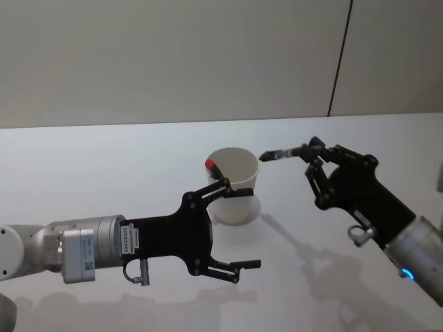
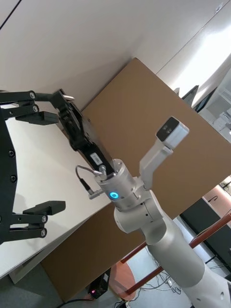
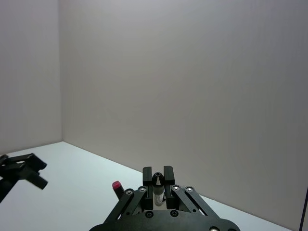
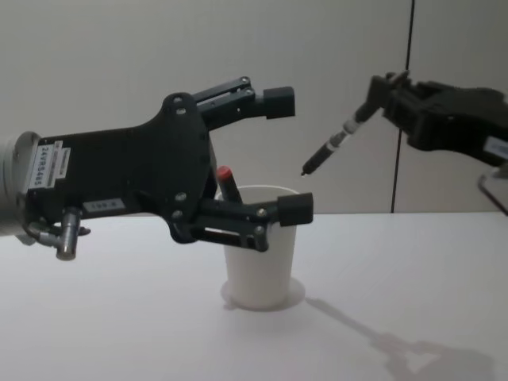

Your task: Place the pen into the pen holder.

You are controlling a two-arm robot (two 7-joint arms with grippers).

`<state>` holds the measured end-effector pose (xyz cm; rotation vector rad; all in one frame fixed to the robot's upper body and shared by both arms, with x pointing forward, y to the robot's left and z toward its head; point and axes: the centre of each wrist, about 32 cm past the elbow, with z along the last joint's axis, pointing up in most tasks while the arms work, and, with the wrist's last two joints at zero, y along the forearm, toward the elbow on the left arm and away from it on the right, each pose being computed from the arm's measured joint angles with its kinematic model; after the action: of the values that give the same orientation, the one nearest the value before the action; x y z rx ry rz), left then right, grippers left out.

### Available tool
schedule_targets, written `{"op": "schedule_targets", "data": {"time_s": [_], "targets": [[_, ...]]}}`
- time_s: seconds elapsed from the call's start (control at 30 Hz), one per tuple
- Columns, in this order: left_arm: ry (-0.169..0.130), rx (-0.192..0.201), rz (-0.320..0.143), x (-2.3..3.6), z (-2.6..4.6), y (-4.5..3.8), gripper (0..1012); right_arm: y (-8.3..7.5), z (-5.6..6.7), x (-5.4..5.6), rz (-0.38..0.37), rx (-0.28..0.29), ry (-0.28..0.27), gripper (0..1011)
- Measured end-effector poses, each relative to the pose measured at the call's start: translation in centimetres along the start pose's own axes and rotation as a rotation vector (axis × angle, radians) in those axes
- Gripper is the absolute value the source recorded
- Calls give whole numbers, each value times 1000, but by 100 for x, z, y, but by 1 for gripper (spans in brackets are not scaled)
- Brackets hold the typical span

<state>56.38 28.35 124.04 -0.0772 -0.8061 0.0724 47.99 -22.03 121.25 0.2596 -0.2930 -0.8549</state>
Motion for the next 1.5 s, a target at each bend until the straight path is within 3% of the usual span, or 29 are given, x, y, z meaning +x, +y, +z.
{"op": "schedule_targets", "data": {"time_s": [0.6, 0.9, 1.23, 1.5], "targets": [[0, 0, 0, 0, 0, 0, 1004, 489, -8, -85, -24, -54, -5, 124], [0, 0, 0, 0, 0, 0, 1004, 720, 61, -134, -54, -130, -20, 124], [0, 0, 0, 0, 0, 0, 1004, 899, 146, -171, -79, -219, -36, 124], [0, 0, 0, 0, 0, 0, 1004, 978, 197, -186, -78, -253, -39, 124]]}}
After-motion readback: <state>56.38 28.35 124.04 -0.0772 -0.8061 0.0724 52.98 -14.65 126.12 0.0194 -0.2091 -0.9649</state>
